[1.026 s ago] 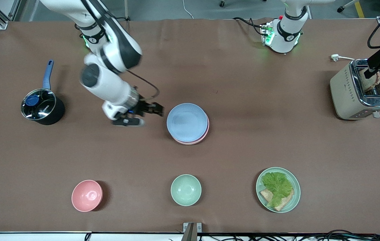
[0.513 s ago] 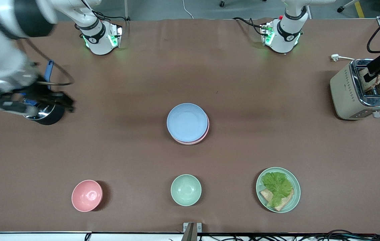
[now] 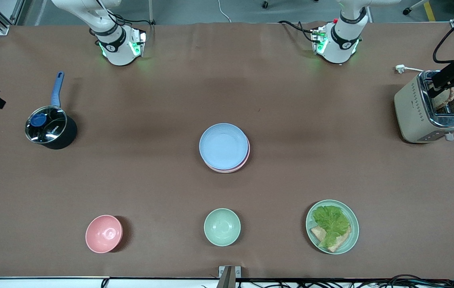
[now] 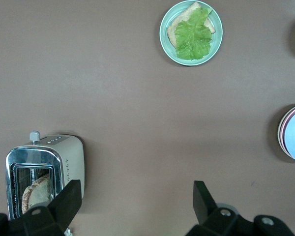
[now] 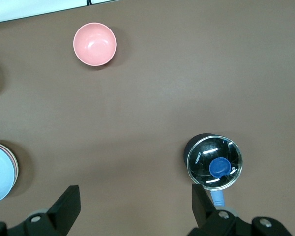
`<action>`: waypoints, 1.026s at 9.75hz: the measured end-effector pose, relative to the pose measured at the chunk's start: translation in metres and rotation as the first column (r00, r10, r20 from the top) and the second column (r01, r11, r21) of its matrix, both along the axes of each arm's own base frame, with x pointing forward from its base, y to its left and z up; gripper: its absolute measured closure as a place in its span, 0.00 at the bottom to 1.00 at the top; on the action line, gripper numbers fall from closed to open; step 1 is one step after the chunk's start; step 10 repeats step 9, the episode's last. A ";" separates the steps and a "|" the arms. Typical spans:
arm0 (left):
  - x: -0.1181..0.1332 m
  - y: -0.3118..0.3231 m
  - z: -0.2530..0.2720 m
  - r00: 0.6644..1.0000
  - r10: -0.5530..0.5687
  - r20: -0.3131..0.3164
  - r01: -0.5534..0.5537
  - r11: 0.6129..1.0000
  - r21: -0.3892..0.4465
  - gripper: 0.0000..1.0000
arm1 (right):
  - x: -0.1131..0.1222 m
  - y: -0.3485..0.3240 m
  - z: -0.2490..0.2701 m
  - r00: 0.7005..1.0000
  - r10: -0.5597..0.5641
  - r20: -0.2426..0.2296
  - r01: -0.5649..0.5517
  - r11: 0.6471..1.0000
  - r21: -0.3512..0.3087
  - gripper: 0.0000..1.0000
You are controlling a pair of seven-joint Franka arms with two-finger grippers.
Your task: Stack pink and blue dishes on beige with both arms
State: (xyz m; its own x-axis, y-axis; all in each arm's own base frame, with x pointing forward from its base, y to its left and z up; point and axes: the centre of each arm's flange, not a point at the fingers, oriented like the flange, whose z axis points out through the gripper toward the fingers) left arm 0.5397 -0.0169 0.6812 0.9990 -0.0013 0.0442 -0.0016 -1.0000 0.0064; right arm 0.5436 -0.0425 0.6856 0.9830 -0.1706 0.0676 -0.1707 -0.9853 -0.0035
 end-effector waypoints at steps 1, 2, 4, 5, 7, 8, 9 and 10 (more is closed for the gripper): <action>0.000 -0.004 0.000 1.000 -0.007 -0.001 0.007 1.000 0.000 0.00 | 0.001 -0.002 -0.002 1.000 0.007 -0.005 -0.007 1.000 -0.001 0.00; 0.000 -0.007 0.000 1.000 -0.012 -0.002 0.012 1.000 0.000 0.00 | 0.003 -0.005 -0.007 1.000 0.011 -0.020 -0.011 1.000 -0.001 0.00; -0.001 -0.008 -0.001 1.000 -0.014 -0.004 0.014 1.000 0.000 0.00 | 0.001 -0.007 -0.013 0.998 0.016 -0.057 -0.016 1.000 0.002 0.00; -0.001 -0.008 -0.001 1.000 -0.014 -0.005 0.014 1.000 0.000 0.00 | 0.000 -0.006 -0.014 0.997 0.018 -0.072 -0.018 1.000 0.003 0.00; -0.001 -0.009 -0.001 1.000 -0.016 -0.006 0.016 1.000 0.000 0.00 | -0.003 -0.006 -0.016 0.995 0.019 -0.093 -0.019 1.000 0.005 0.00; -0.001 -0.009 -0.001 1.000 -0.016 -0.006 0.016 1.000 0.001 0.00 | -0.003 -0.006 -0.016 0.995 0.020 -0.094 -0.019 1.000 0.006 0.00; -0.001 -0.010 -0.001 1.000 -0.017 -0.006 0.017 1.000 0.001 0.00 | -0.003 -0.006 -0.016 0.995 0.020 -0.094 -0.019 1.000 0.006 0.00; -0.001 -0.010 -0.001 1.000 -0.017 -0.006 0.017 1.000 0.001 0.00 | -0.003 -0.006 -0.016 0.995 0.020 -0.094 -0.019 1.000 0.006 0.00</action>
